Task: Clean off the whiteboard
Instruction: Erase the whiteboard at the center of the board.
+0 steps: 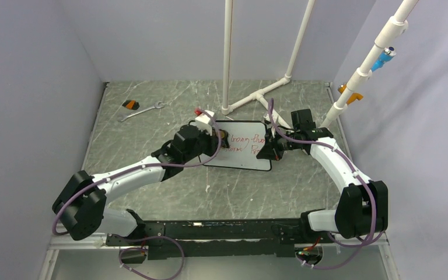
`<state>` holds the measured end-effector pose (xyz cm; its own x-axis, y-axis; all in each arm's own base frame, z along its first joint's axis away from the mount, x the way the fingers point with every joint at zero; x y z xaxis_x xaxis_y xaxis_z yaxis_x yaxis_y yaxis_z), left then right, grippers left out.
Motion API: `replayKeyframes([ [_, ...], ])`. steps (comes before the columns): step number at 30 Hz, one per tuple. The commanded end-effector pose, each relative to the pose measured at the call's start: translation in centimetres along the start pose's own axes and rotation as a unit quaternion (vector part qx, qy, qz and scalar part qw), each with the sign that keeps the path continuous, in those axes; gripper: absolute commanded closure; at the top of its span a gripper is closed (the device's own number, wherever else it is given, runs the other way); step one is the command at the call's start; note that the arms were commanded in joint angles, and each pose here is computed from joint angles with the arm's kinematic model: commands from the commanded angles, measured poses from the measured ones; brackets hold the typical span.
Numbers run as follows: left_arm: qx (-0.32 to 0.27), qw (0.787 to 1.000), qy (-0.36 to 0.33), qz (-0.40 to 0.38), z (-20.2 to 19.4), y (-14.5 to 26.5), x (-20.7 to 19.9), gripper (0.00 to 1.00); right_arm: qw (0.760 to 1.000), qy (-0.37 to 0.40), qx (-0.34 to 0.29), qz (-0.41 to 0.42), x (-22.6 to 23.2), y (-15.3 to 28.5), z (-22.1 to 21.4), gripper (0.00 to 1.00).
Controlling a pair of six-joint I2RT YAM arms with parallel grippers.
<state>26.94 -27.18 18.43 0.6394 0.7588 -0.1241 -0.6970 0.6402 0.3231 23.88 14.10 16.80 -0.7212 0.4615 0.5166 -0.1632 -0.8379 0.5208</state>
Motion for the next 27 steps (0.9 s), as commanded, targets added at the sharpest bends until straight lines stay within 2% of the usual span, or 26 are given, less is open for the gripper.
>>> replayKeyframes([
  [1,-0.072,0.994,-0.064,-0.047,5.5,-0.6,-3.4,1.0,0.999,-0.006,0.034,0.02,1.2,-0.3,-1.8,1.0],
  [4,-0.051,0.996,-0.072,-0.006,6.2,-1.1,-3.0,1.0,0.999,-0.006,0.034,0.021,1.2,-0.3,-1.8,1.0],
  [9,0.051,0.989,-0.082,0.11,4.8,-1.0,-0.4,1.0,0.999,-0.006,0.034,0.02,1.3,-0.3,-1.7,1.0],
  [12,0.073,0.98,-0.09,0.16,3.3,-0.1,1.4,1.0,0.999,-0.006,0.034,0.02,1.3,-0.2,-1.7,1.0],
  [17,0.105,0.971,-0.097,0.192,1.4,0.8,3.4,1.0,0.999,-0.007,0.034,0.021,1.3,-0.3,-1.8,1.0],
  [20,0.1,0.975,-0.088,0.178,0.8,0.9,4.0,1.0,0.999,-0.006,0.033,0.02,1.2,-0.2,-1.7,1.0],
  [22,0.084,0.984,-0.07,0.141,0.6,0.9,4.1,1.0,0.999,-0.006,0.033,0.02,1.3,-0.2,-1.7,1.0],
  [25,0.013,1.0,0.006,0.023,1.1,1.0,3.7,1.0,0.999,-0.005,0.033,0.02,1.3,-0.2,-1.7,1.0],
  [27,-0.049,0.997,0.049,-0.047,1.9,1.6,3.3,1.0,0.999,-0.005,0.032,0.02,1.3,-0.1,-1.7,1.0],
])
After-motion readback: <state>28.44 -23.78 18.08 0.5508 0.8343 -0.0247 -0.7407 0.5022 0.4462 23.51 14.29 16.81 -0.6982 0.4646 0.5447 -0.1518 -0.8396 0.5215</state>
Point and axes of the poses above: each gripper's point midway between its finger pads, its own y axis back along the fingers, its own x axis along the line the jaws close on, z = x × y, the point moved 4 cm from there along y, back along the fingers, and after that the axes turned 14 degrees about -y, right-handed, at the moved point
